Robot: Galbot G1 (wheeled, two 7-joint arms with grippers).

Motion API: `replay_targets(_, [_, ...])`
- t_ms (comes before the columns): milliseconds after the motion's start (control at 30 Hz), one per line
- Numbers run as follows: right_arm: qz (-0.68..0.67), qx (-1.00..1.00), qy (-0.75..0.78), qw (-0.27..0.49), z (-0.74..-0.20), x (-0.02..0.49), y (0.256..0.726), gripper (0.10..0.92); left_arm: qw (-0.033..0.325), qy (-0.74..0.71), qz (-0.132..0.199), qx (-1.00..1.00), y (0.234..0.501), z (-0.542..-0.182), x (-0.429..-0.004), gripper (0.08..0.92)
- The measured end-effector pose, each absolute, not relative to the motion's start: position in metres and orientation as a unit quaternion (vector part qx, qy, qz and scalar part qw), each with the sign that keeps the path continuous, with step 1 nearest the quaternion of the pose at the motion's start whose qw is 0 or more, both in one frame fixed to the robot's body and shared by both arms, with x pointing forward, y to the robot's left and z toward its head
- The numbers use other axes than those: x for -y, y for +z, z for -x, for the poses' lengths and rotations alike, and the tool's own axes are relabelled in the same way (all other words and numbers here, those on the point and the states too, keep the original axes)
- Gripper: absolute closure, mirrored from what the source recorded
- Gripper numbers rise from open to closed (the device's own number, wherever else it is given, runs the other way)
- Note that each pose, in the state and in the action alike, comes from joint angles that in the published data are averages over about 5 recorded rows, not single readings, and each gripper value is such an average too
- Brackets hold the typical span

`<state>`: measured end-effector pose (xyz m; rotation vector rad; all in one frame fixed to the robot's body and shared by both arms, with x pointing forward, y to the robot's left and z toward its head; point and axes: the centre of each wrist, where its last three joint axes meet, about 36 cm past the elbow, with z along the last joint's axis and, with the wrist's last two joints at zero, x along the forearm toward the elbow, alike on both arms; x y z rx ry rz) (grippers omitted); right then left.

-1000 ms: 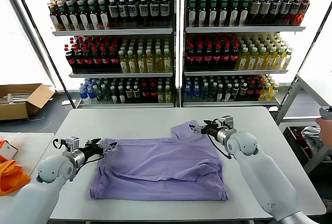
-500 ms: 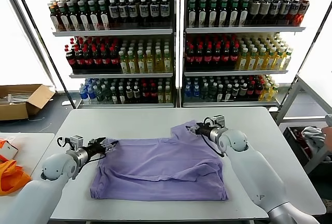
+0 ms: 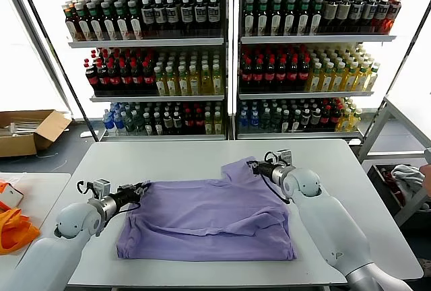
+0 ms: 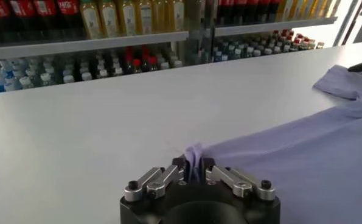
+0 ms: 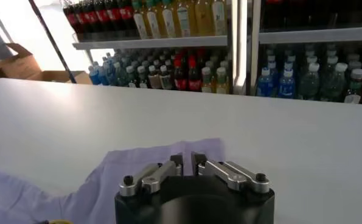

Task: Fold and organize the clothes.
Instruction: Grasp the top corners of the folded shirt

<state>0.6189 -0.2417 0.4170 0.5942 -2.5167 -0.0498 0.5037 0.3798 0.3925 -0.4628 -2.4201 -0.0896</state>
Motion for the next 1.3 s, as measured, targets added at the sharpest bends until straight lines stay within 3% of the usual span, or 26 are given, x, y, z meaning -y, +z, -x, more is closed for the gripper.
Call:
replay_targets(433, [-0.205,0.941,-0.001,0.27,-0.624,0.24,0.413,0.397,0.332,-0.034,0.179,0.925,0.392,-0.501,-0.378,0.898])
replay_targets(567, [-0.2,0.939,-0.002,0.279,-0.625,0.236,0.405,0.333,0.332,-0.034,0.18,0.925,0.392,-0.5,-0.378,0.897])
replay_targets(667, [-0.198,0.938,-0.004,0.284,-0.627,0.233,0.402,0.393,0.332,-0.034,0.18,0.925,0.393,-0.499,-0.378,0.897])
replay_targets(1167, [-0.211,0.932,-0.03,0.294,-0.621,0.219,0.403,0.843,0.323,-0.028,0.176,0.929,0.4,-0.504,-0.378,0.897])
replay_targets(1300, [-0.212,0.933,-0.042,0.287,-0.617,0.22,0.41,0.913,0.314,-0.024,0.171,0.933,0.404,-0.505,-0.378,0.897])
